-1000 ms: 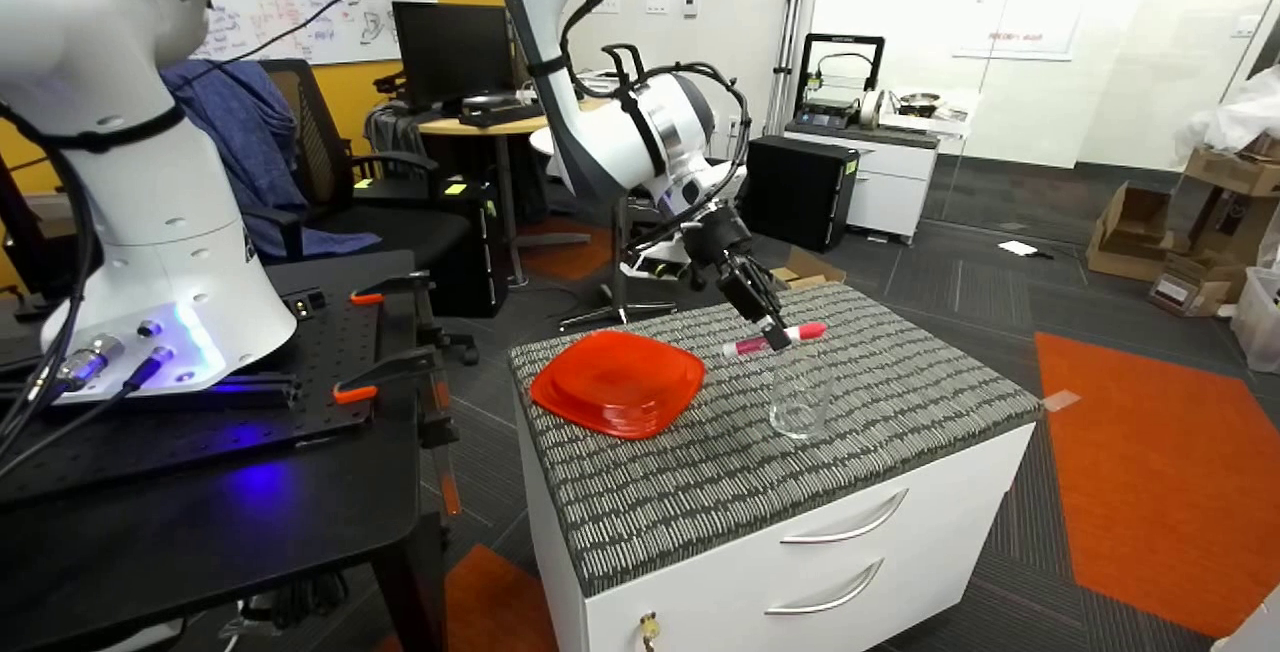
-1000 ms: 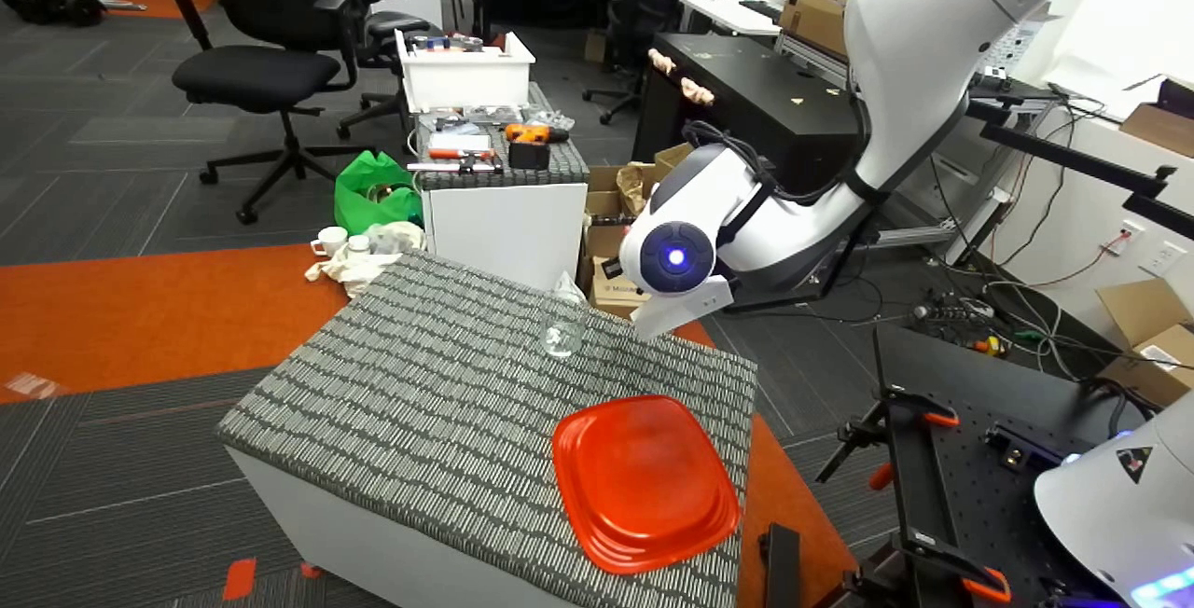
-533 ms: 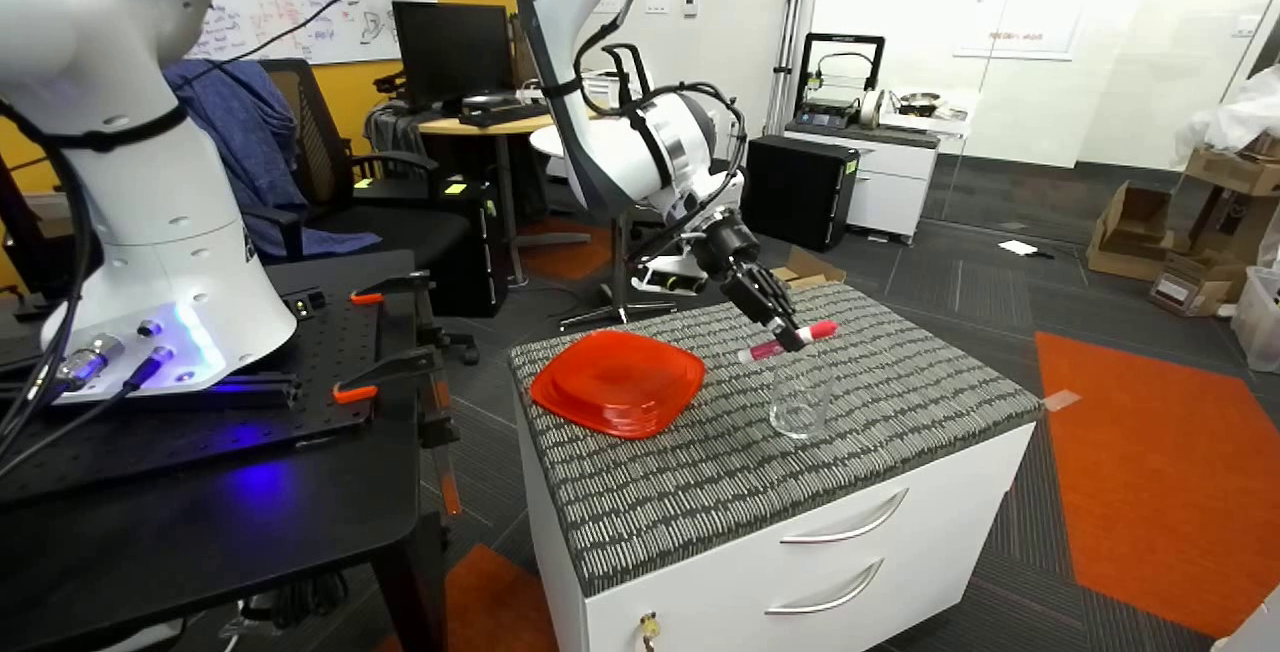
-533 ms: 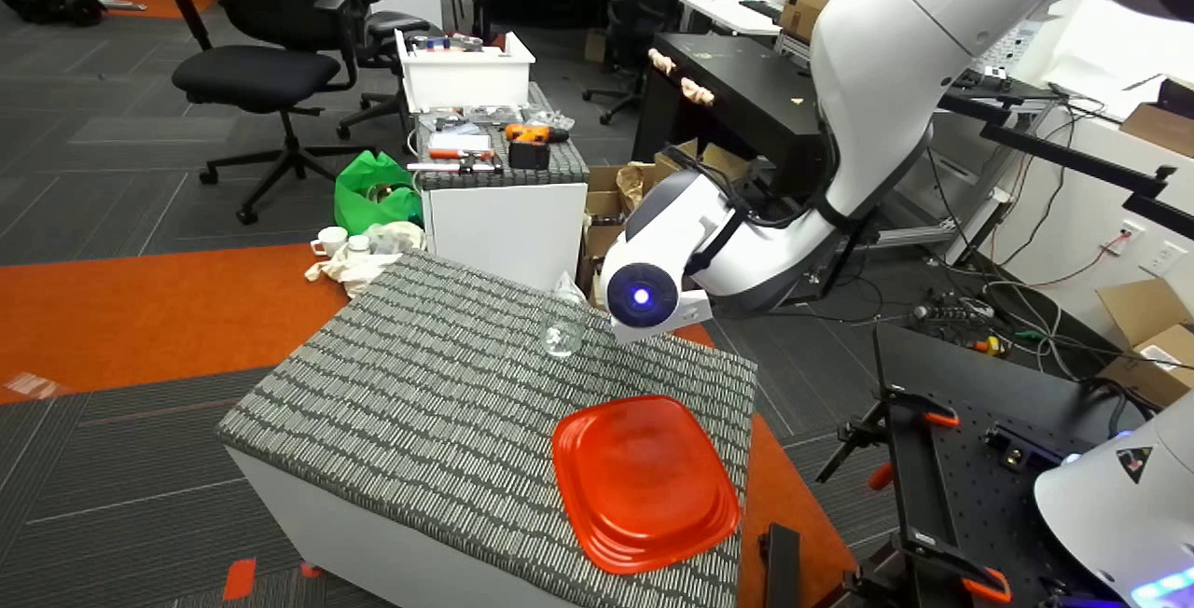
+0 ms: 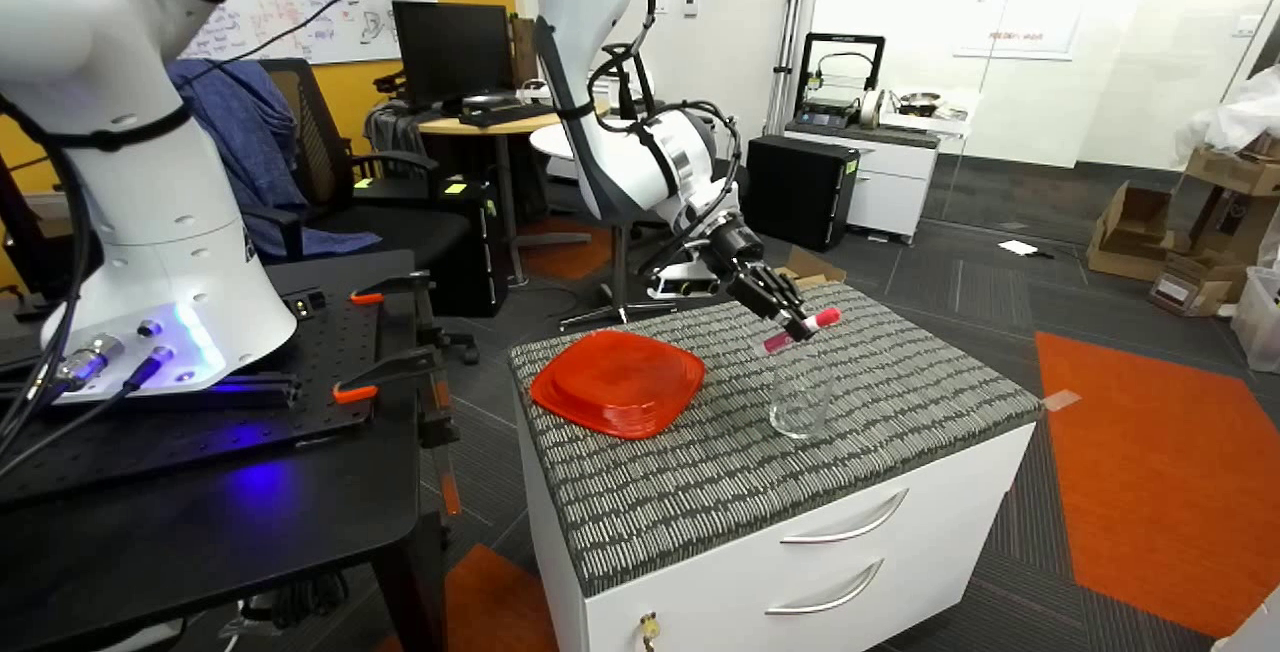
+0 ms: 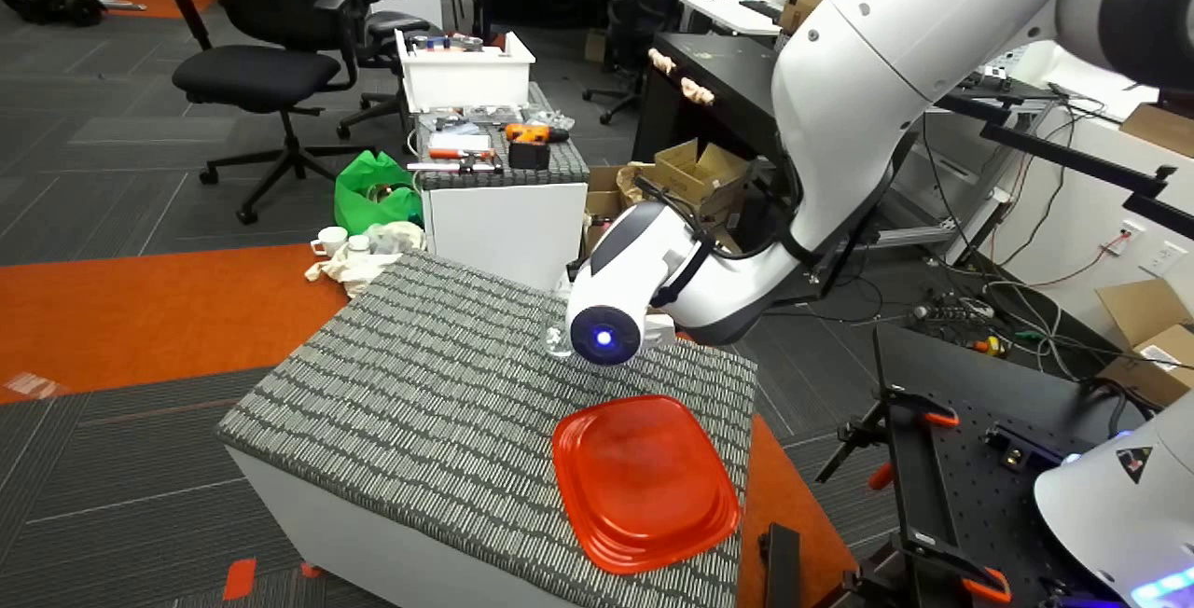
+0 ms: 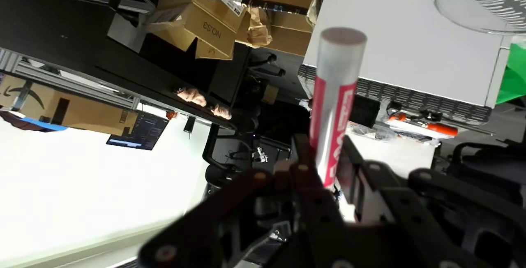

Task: Pick up the marker and put it in the cup

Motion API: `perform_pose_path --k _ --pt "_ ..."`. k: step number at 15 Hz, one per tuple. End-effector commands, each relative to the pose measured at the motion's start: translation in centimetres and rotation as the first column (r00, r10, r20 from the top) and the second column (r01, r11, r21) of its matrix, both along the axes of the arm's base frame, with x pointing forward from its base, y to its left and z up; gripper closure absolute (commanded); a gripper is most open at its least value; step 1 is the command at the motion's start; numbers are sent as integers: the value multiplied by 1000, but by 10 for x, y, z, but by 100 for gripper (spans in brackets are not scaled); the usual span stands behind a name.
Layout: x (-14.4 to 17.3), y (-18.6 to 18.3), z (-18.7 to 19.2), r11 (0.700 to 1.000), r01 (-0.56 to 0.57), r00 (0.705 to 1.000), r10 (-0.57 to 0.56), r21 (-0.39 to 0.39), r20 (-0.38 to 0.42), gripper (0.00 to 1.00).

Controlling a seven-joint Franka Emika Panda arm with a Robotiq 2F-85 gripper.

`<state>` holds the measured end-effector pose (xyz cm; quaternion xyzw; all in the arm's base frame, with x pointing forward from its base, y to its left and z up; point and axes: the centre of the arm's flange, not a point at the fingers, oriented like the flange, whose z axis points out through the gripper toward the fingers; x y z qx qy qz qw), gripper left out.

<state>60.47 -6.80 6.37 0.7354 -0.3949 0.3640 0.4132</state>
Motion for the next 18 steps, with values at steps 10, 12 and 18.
perform_pose_path --k 10,12,18 --pt "48 -7 -27 997 51 993 -44 -53 113 95" --pt "55 -8 -31 997 55 992 -48 -59 120 95" --pt "73 -8 -54 997 55 991 -47 -63 125 95"
